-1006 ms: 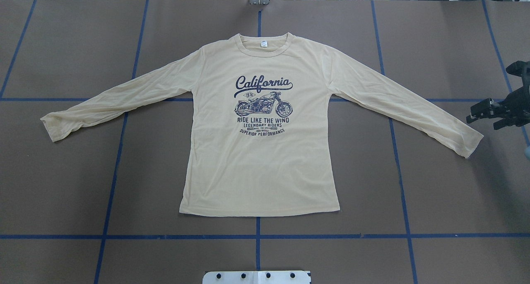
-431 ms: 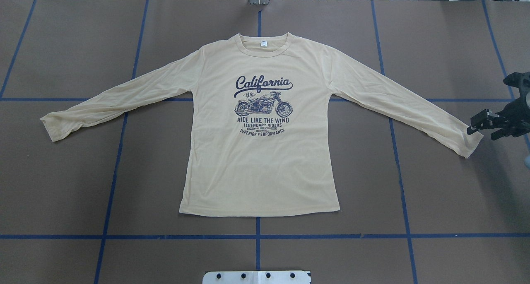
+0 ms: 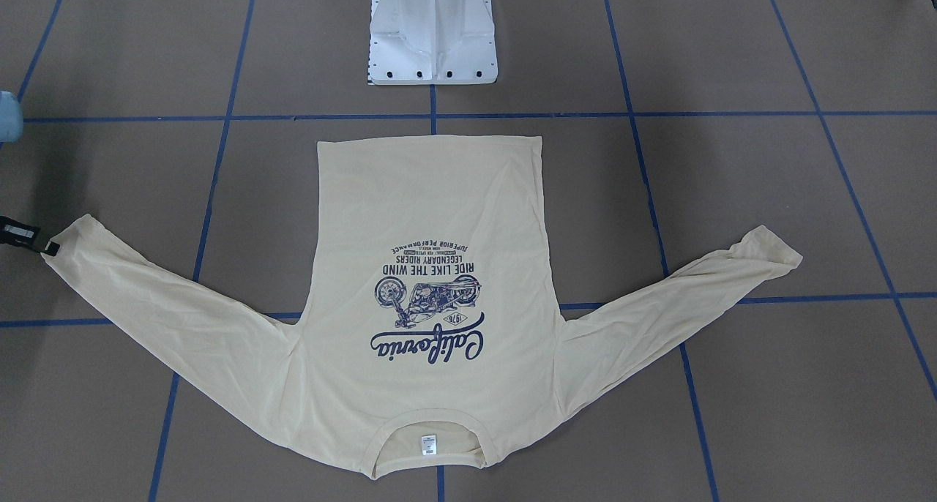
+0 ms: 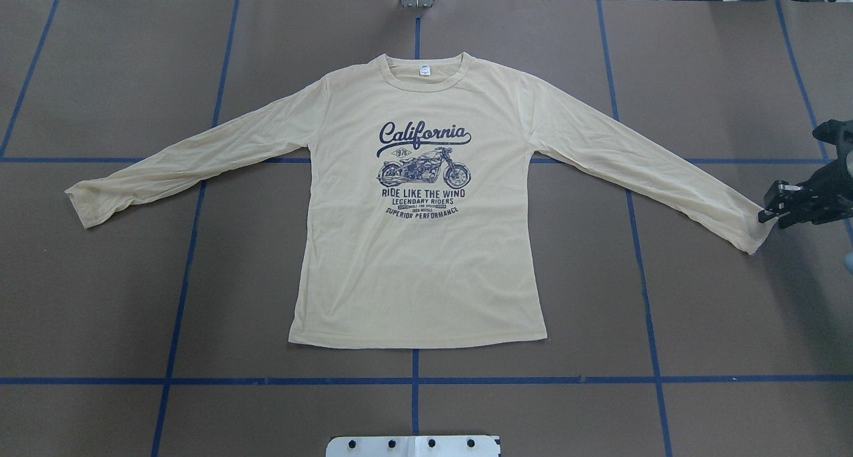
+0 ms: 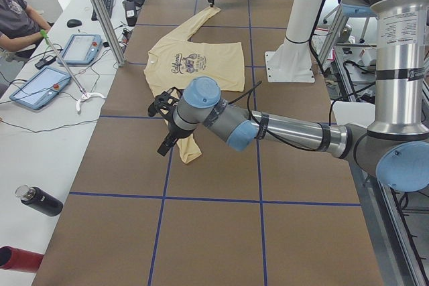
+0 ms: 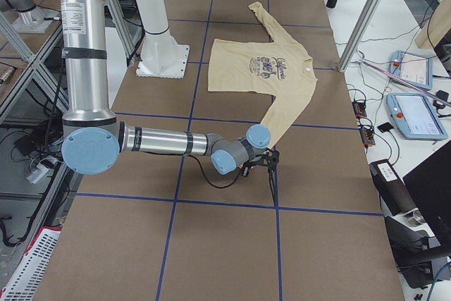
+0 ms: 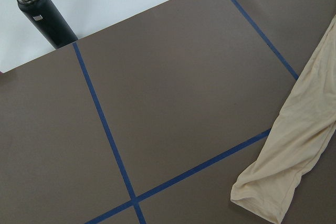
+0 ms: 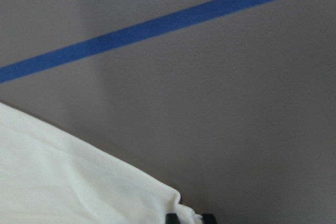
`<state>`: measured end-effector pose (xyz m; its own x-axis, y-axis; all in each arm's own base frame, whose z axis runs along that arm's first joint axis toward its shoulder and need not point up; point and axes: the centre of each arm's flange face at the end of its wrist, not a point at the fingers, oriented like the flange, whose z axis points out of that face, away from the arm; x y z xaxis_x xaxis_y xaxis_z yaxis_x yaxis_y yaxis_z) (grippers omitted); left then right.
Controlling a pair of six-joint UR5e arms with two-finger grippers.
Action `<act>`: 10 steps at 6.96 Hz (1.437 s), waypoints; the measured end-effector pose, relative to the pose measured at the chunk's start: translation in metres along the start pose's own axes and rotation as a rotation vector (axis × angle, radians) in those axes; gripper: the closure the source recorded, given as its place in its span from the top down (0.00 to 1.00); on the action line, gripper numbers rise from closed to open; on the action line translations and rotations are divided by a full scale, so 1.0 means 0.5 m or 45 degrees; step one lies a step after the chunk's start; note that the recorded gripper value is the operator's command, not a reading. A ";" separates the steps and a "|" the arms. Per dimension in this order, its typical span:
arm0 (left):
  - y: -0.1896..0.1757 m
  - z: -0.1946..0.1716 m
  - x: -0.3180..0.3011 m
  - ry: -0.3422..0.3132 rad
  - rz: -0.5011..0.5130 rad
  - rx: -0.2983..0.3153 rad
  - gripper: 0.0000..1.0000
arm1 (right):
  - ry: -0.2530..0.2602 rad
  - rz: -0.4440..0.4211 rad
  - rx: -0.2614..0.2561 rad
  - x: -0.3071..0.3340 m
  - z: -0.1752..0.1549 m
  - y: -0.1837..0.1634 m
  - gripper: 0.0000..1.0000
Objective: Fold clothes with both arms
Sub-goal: 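Grasp the sleeve cuff with the right gripper and fold it across the chest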
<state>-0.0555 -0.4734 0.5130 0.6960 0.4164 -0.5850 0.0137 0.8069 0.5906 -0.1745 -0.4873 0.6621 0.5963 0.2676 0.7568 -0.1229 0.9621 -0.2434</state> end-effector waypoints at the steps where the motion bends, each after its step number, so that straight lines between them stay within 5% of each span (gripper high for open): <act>1: 0.000 0.000 -0.001 0.000 -0.006 0.000 1.00 | -0.039 -0.013 -0.004 -0.028 -0.021 -0.001 0.00; 3: 0.002 0.002 -0.002 0.001 -0.010 -0.001 1.00 | -0.165 0.002 0.025 -0.166 -0.134 -0.025 0.00; 5: 0.001 0.003 -0.003 0.001 -0.010 -0.001 1.00 | -0.257 0.105 0.027 -0.499 -0.224 -0.020 0.00; 7: 0.002 0.005 -0.003 0.002 -0.009 -0.003 1.00 | -0.287 0.203 0.117 -0.895 -0.217 0.040 0.00; 10: 0.001 0.006 -0.003 0.006 -0.006 -0.003 1.00 | -0.326 0.193 0.243 -1.325 -0.215 0.112 0.00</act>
<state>-0.0545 -0.4750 0.5159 0.6928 0.4142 -0.5903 0.0153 0.8100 0.5863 -0.4912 -0.6162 0.0820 0.3445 0.3894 0.8542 -0.3554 0.8963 -0.2653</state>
